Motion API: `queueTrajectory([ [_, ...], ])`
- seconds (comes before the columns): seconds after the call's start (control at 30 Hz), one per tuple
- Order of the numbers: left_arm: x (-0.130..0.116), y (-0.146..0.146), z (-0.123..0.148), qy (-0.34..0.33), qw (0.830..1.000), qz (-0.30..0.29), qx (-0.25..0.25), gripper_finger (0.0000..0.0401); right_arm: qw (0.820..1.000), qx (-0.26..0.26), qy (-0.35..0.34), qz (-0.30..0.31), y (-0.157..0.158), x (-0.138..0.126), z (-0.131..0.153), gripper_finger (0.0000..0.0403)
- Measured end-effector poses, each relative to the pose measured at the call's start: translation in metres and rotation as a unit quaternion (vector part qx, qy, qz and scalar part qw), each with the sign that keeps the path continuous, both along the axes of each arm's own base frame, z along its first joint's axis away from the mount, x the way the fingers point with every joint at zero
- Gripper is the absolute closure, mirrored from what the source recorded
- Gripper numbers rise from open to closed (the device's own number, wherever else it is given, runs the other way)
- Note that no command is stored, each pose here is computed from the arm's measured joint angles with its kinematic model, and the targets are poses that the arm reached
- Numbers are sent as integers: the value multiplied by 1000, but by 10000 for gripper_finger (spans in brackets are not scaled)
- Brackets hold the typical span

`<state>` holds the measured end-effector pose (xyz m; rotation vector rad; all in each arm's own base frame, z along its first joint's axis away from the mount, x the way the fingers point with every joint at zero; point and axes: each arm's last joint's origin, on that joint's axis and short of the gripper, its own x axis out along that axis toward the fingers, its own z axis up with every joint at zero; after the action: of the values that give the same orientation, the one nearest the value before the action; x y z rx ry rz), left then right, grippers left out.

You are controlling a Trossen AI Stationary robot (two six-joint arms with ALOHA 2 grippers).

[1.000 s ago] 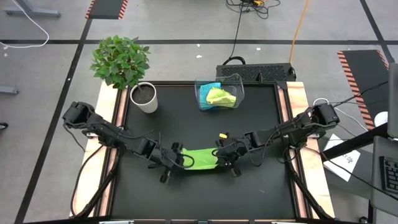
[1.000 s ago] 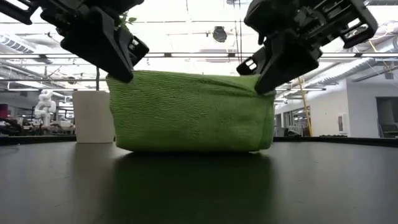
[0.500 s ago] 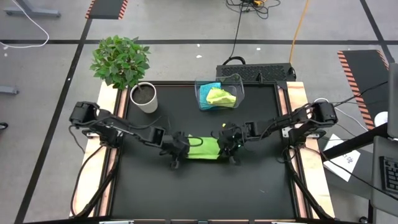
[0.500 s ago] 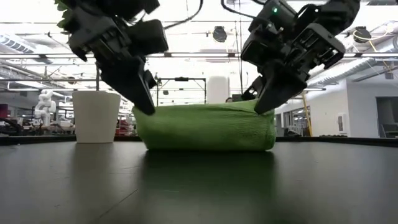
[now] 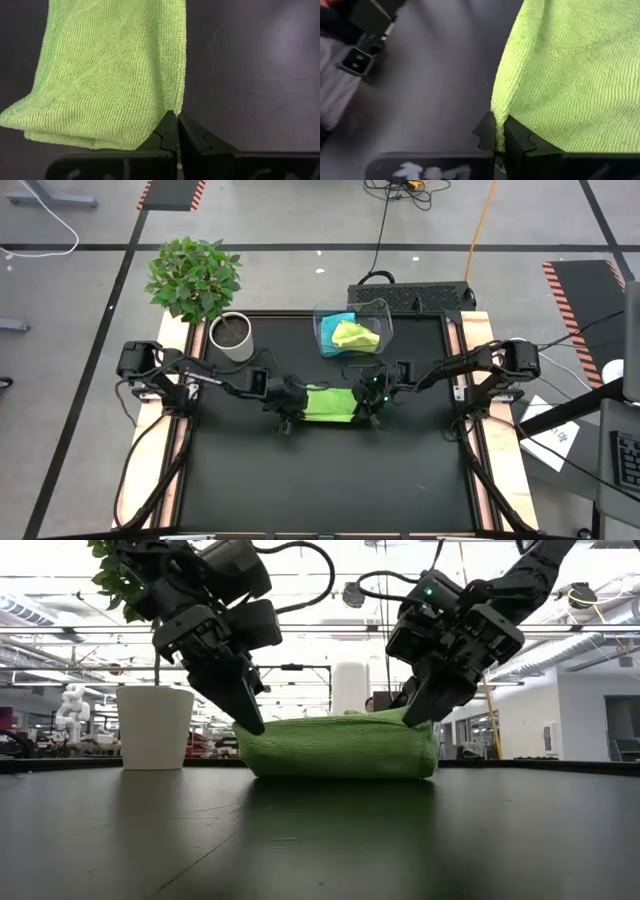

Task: Fold microfiber towels
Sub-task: Fold the green microfiber cloth

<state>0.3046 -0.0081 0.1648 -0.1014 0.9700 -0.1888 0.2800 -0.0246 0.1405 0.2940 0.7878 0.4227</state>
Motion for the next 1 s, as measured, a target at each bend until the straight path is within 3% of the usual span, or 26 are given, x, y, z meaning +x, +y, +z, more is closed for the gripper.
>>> queueTrajectory([
  [0.17, 0, 4, 1, -5, 999, -19, -29, 400, 999, 36, -11, 28, -5, -1, 2, 400],
  [0.5, 1, -30, 3, -18, 995, -78, -52, 400, 996, 32, -18, 76, 20, 1, 3, 398],
  [0.63, 0, -37, 3, -16, 995, -80, -56, 400, 994, 31, -21, 104, 35, 1, 3, 382],
  [0.73, -7, -40, -3, 20, 994, -82, -62, 400, 990, 46, -4, 132, 46, -3, 0, 361],
  [0.9, -7, -46, -1, 19, 994, -82, -62, 400, 987, 33, -22, 157, 56, -2, 2, 332],
  [1.0, -7, -50, -1, 17, 994, -88, -63, 400, 988, 2, -70, 136, 56, 5, 8, 328],
])
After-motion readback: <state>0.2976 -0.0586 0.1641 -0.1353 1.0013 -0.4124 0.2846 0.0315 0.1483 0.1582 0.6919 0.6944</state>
